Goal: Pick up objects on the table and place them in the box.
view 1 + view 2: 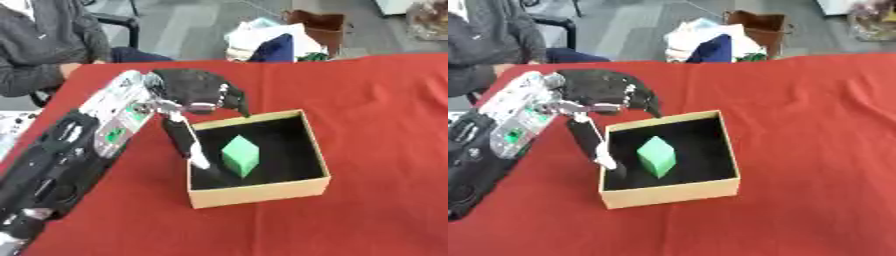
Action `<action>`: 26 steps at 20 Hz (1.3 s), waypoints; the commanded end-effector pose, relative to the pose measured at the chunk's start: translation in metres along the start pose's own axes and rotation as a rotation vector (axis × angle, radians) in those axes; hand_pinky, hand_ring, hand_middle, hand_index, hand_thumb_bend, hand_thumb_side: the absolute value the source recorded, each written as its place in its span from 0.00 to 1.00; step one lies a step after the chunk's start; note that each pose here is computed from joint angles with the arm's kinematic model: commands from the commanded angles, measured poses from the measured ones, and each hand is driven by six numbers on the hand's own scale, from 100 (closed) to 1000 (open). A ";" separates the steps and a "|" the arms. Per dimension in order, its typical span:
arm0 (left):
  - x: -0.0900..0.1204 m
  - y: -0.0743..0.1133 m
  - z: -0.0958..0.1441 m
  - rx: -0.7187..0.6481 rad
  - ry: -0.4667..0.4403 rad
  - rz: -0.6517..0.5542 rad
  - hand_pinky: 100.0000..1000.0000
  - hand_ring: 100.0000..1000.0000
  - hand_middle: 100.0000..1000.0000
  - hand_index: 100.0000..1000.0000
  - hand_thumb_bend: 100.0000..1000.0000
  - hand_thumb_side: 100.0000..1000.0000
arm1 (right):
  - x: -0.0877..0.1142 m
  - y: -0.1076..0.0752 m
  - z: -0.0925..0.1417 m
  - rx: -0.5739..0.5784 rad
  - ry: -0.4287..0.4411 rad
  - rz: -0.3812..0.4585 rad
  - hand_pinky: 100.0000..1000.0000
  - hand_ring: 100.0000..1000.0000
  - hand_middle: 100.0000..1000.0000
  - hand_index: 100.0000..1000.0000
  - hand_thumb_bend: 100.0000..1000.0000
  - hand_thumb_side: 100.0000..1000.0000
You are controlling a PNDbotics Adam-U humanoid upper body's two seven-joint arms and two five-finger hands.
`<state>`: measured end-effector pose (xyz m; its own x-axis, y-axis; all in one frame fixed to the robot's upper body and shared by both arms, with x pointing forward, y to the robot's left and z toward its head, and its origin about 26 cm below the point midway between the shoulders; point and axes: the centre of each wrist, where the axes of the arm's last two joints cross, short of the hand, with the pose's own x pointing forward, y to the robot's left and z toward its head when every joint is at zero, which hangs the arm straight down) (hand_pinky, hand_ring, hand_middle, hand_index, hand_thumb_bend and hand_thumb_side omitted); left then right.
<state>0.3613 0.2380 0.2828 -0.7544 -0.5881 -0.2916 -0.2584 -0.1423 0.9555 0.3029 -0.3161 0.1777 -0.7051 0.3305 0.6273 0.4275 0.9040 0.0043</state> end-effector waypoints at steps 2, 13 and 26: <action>0.003 0.039 0.047 0.356 0.104 0.037 0.83 0.78 0.73 0.84 0.41 0.45 | 0.004 -0.004 -0.005 -0.014 -0.025 0.011 0.59 0.72 0.74 0.85 0.00 0.50; 0.011 -0.020 0.107 0.962 0.341 0.485 0.68 0.65 0.58 0.78 0.00 0.38 | 0.006 -0.005 -0.008 -0.028 -0.033 0.015 0.59 0.72 0.73 0.85 0.00 0.49; 0.035 -0.081 0.126 1.199 0.578 0.741 0.63 0.61 0.55 0.77 0.00 0.54 | 0.007 -0.004 -0.009 -0.037 -0.036 0.015 0.59 0.72 0.73 0.85 0.00 0.49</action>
<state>0.2829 0.3277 0.1831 -0.6620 -0.4957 0.5622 -0.4638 0.8601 0.2122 0.3031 -0.3185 0.1804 -0.7027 0.3405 0.6247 0.4515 0.8920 0.0217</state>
